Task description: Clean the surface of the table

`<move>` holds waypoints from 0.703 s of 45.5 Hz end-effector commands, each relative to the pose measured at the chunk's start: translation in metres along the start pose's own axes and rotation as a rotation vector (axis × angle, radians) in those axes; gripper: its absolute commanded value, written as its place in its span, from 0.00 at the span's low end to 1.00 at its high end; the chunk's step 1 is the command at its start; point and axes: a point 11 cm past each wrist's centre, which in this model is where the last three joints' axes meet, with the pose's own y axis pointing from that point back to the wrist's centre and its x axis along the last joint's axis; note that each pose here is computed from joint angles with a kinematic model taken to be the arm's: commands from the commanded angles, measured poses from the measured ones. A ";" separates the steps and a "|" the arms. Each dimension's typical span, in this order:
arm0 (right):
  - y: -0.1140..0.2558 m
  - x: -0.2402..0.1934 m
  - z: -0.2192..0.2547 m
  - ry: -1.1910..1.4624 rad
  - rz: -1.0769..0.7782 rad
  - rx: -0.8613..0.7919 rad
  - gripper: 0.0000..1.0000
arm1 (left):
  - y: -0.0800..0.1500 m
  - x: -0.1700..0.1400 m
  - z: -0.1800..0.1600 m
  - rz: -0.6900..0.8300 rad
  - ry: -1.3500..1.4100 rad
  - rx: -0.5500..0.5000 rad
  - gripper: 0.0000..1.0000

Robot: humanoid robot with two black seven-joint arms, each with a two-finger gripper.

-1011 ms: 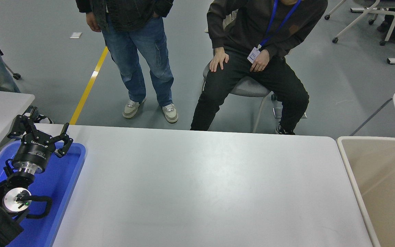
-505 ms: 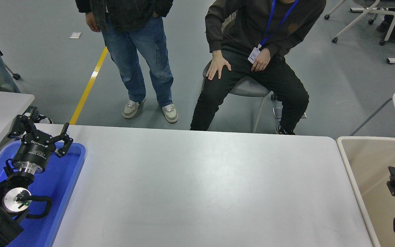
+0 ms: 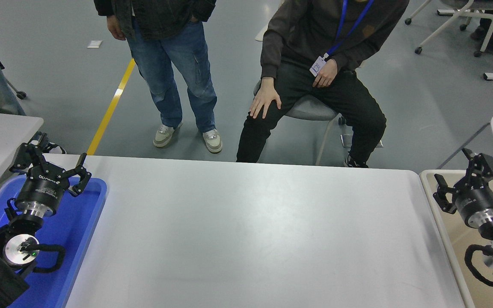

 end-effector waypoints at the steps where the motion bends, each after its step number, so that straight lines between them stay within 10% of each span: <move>1: -0.004 -0.036 -0.003 0.100 -0.048 0.012 0.99 | 0.000 0.000 0.000 0.000 0.000 0.000 1.00; 32: 0.003 -0.034 -0.001 0.066 -0.011 0.101 0.99 | 0.000 0.000 0.000 0.000 0.000 -0.002 1.00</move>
